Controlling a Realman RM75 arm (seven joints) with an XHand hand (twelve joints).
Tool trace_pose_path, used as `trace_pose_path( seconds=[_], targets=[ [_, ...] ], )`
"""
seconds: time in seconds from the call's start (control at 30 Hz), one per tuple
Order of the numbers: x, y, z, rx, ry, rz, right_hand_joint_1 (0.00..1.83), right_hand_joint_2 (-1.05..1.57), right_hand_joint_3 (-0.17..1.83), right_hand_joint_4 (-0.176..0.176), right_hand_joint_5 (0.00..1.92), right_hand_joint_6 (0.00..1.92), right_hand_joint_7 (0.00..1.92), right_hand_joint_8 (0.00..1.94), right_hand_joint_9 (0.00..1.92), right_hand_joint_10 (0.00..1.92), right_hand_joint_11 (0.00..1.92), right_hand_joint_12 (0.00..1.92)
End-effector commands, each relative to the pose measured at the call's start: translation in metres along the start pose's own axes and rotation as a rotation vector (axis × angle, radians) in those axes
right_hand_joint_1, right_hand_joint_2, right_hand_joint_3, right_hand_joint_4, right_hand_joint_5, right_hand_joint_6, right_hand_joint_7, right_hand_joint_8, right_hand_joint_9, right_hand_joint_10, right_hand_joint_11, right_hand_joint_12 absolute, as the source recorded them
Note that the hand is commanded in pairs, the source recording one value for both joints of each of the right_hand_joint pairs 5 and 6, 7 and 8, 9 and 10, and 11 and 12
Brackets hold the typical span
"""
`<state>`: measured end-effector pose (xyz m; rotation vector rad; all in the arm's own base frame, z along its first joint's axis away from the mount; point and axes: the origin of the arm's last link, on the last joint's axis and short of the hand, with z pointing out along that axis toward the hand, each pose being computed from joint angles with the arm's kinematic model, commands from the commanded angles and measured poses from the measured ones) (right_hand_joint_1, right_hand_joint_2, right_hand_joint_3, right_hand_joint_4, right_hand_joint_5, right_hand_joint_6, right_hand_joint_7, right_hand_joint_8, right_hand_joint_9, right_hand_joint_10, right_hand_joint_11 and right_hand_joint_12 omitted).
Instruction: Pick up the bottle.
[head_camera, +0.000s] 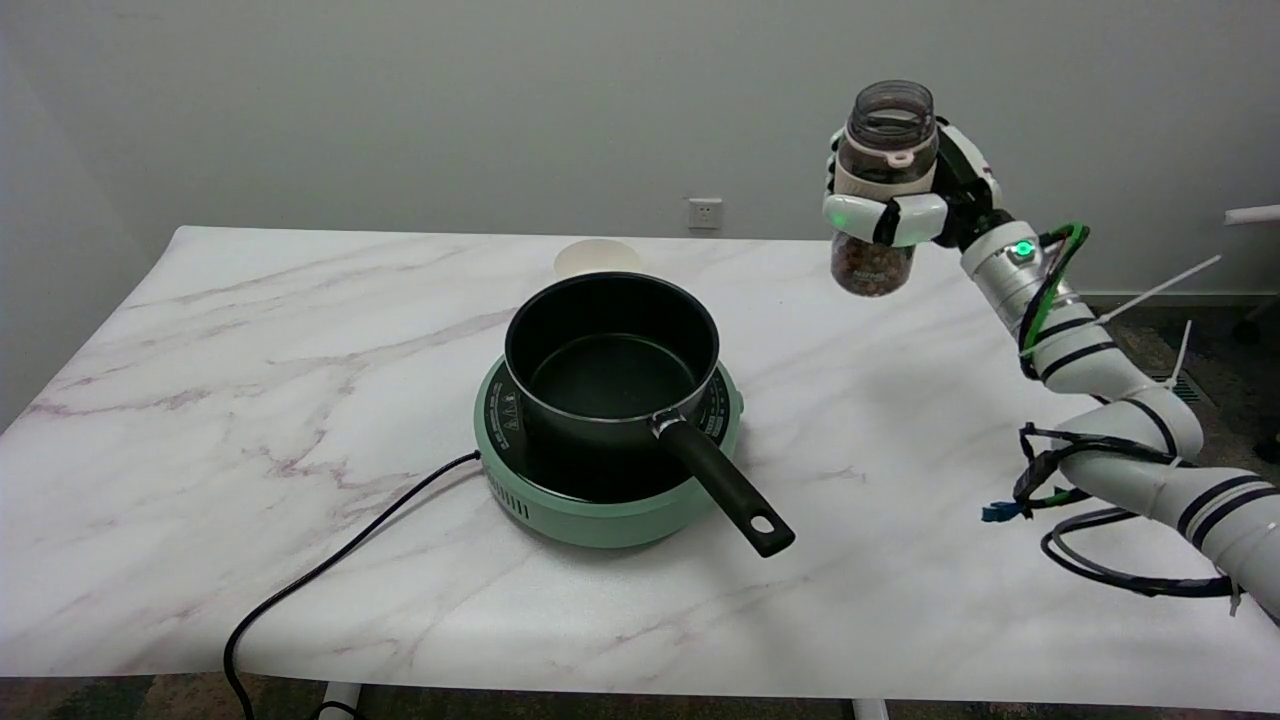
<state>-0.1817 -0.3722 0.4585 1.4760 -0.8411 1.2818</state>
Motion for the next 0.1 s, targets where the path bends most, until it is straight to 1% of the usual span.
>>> trace_pose_path(
  seconds=[0.03,0.1],
  targets=[
    [-0.0313,-0.0515,0.0268,0.071,-0.144,-0.221,1.51,0.75,0.84,0.0,1.56,1.56,1.47,1.47,1.4,1.4,1.2,1.2],
    [-0.0343,-0.0531,0.0266,0.072,-0.157,-0.249,1.51,0.73,0.86,0.0,1.56,1.56,1.47,1.47,1.39,1.39,1.2,1.2]
  ],
)
